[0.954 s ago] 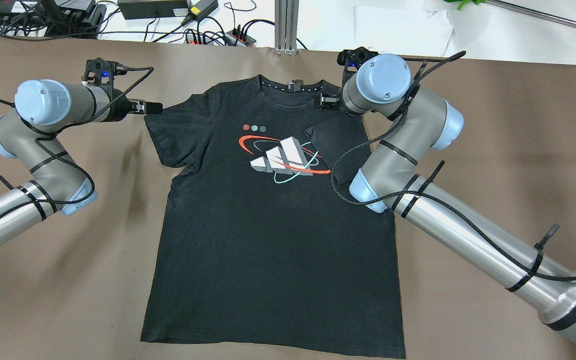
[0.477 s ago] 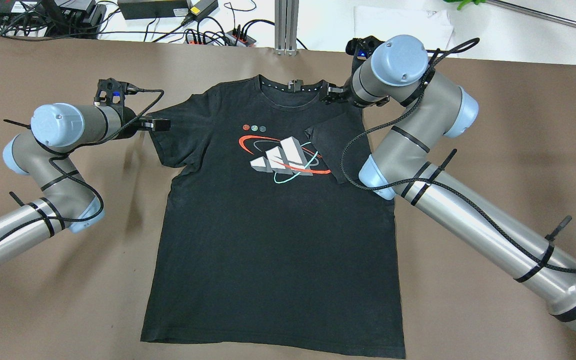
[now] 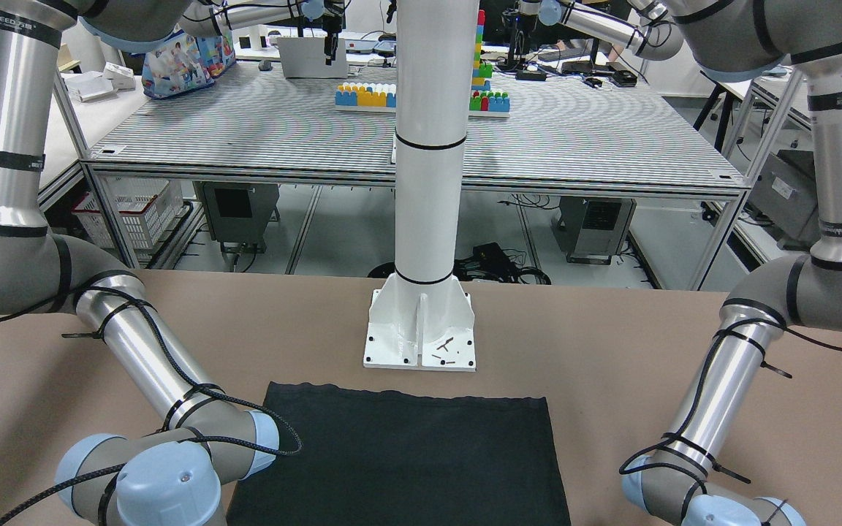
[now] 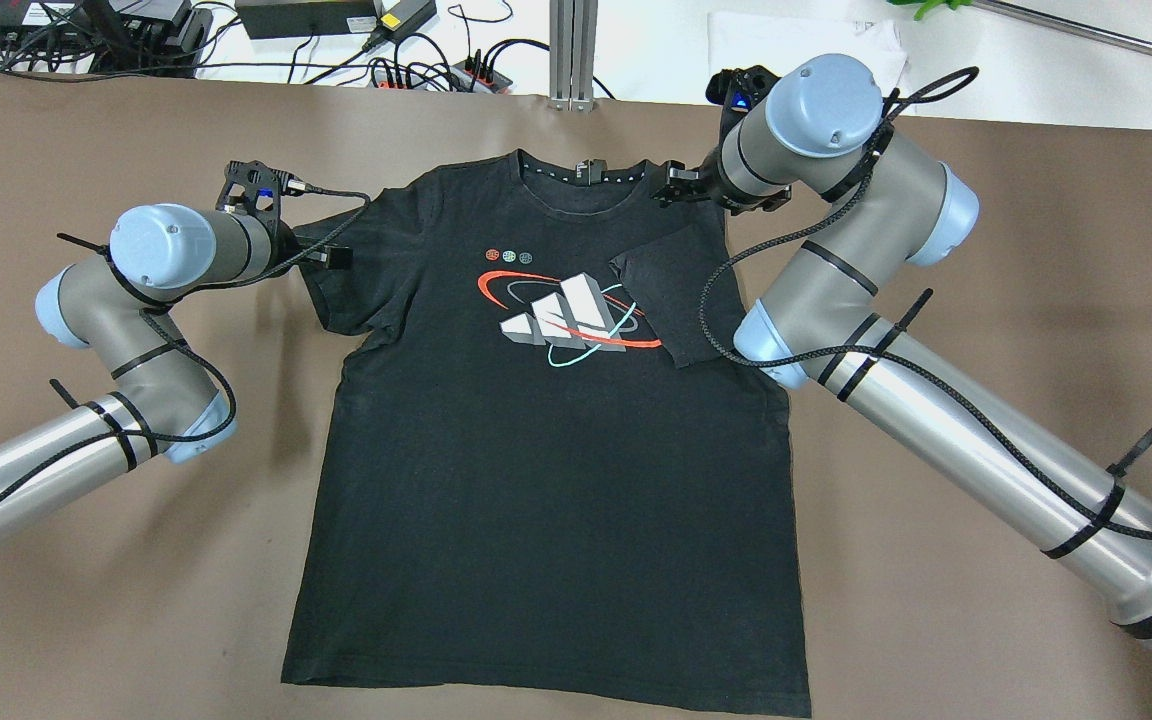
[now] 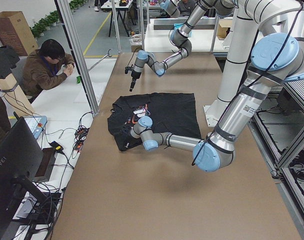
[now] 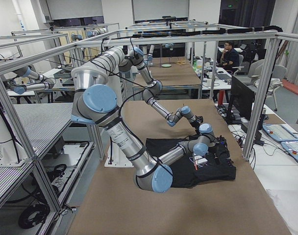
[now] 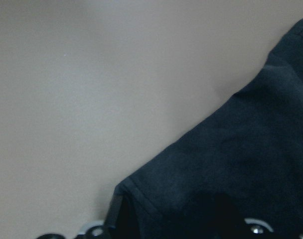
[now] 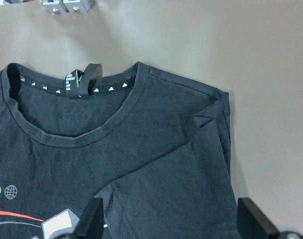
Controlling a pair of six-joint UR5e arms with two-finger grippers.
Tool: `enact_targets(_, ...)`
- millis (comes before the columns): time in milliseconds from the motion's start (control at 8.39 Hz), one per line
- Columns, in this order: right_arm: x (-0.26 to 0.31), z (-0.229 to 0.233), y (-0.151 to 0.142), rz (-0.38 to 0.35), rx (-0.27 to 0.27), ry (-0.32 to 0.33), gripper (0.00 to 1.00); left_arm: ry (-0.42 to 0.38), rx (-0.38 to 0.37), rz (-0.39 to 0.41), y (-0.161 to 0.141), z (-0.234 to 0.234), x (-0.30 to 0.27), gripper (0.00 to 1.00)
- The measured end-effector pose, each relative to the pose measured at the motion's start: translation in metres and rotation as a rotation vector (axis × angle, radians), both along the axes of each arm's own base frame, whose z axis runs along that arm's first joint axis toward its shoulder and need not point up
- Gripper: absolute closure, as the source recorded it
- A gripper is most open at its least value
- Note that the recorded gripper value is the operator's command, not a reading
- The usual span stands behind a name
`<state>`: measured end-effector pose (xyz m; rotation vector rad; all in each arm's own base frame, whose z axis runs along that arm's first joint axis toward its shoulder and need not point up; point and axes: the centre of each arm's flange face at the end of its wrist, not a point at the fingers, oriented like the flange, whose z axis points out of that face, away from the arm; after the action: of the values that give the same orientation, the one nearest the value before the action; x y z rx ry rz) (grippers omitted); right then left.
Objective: Fold clothes
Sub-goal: 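Grasp the other sleeve with the left gripper and fold it inward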
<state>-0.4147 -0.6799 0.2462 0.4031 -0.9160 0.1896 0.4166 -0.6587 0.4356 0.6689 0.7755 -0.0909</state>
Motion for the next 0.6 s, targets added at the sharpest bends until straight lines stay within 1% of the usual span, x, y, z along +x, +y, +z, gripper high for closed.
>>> enact_targets(119, 0.000, 0.002, 0.000, 0.000, -0.002, 0.002, 0.06, -0.002, 0.000, 0.000, 0.000, -0.001, 0.001, 0.82)
enact_targets(238, 0.000, 0.004, 0.000, 0.001, -0.003, 0.004, 0.06, -0.006, -0.002, -0.001, -0.001, 0.000, 0.001, 1.00)
enact_targets(477, 0.000, 0.007, 0.001, 0.003, -0.004, 0.007, 0.06, -0.002, -0.001, -0.001, -0.002, -0.003, 0.002, 1.00)
enact_targets(596, 0.000, 0.008, 0.001, 0.004, -0.004, 0.008, 0.06, 0.006, 0.005, 0.000, -0.004, -0.014, 0.003, 1.00)
